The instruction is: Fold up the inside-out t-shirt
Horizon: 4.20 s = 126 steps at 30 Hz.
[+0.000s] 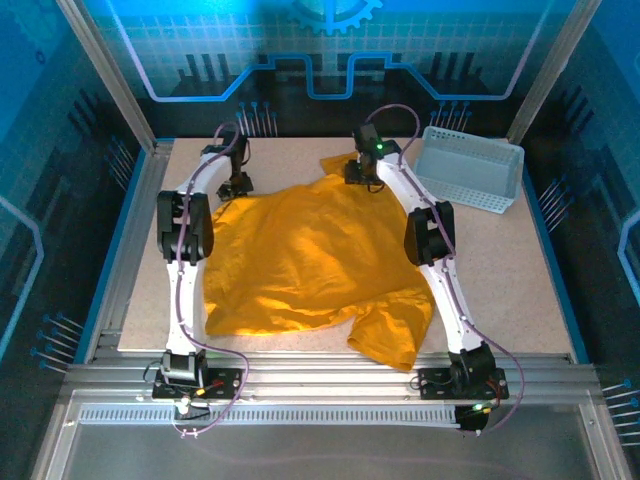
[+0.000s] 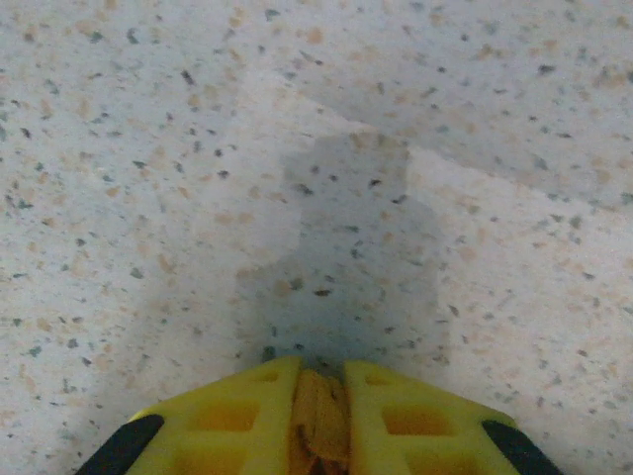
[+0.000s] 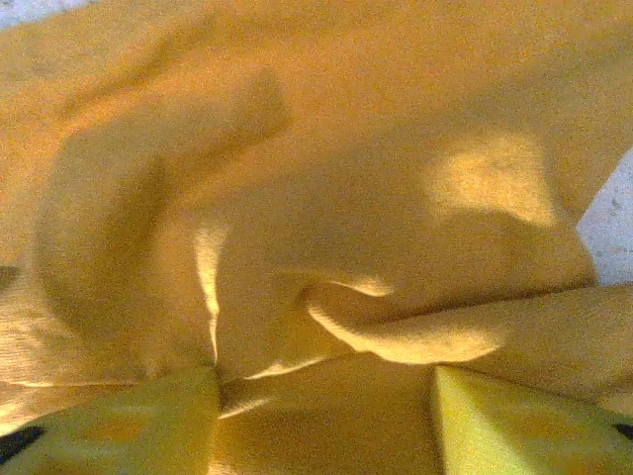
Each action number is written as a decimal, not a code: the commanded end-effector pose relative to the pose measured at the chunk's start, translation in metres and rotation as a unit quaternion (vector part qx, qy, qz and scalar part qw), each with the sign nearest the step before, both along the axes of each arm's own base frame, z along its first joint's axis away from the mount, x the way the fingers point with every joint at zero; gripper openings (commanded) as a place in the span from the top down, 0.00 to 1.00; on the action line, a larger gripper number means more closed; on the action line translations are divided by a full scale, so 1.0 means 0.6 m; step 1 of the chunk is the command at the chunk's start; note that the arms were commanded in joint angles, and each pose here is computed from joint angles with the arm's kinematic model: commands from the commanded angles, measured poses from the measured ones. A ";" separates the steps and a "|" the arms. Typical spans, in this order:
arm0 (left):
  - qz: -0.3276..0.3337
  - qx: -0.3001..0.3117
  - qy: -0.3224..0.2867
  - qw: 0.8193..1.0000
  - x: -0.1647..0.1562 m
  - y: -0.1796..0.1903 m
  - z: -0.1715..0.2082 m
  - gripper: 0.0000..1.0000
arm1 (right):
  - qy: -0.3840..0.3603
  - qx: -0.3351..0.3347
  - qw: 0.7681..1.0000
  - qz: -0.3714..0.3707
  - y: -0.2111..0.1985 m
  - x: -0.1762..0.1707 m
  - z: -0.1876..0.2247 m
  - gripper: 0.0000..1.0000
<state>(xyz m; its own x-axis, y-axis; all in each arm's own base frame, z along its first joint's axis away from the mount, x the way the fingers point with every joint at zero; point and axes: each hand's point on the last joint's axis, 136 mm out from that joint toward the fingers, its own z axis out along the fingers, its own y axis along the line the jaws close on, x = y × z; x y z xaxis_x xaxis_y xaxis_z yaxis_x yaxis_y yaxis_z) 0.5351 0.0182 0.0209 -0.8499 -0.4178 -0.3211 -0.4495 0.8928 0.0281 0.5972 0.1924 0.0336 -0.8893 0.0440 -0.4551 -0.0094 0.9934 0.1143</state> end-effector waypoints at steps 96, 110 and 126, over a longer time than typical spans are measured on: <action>0.127 -0.243 -0.171 0.946 -0.407 -0.030 0.079 0.50 | -0.112 0.055 0.986 -0.110 -0.244 -0.352 0.228 1.00; 0.012 0.021 -0.005 1.000 -0.404 -0.049 0.051 0.27 | -0.117 0.073 0.984 -0.113 -0.245 -0.353 0.240 1.00; 0.068 0.072 0.015 0.995 -0.395 0.017 0.038 0.46 | -0.109 0.083 0.980 -0.144 -0.280 -0.361 0.232 1.00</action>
<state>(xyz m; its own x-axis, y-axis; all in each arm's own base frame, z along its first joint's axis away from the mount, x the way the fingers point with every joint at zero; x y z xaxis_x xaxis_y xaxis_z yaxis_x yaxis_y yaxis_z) 0.3024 0.0053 0.0322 -0.8360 -0.4455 -0.3204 -0.5062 0.8515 0.1367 0.3832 0.0357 0.1691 -0.7314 0.3326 -0.5954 0.1889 0.9377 0.2917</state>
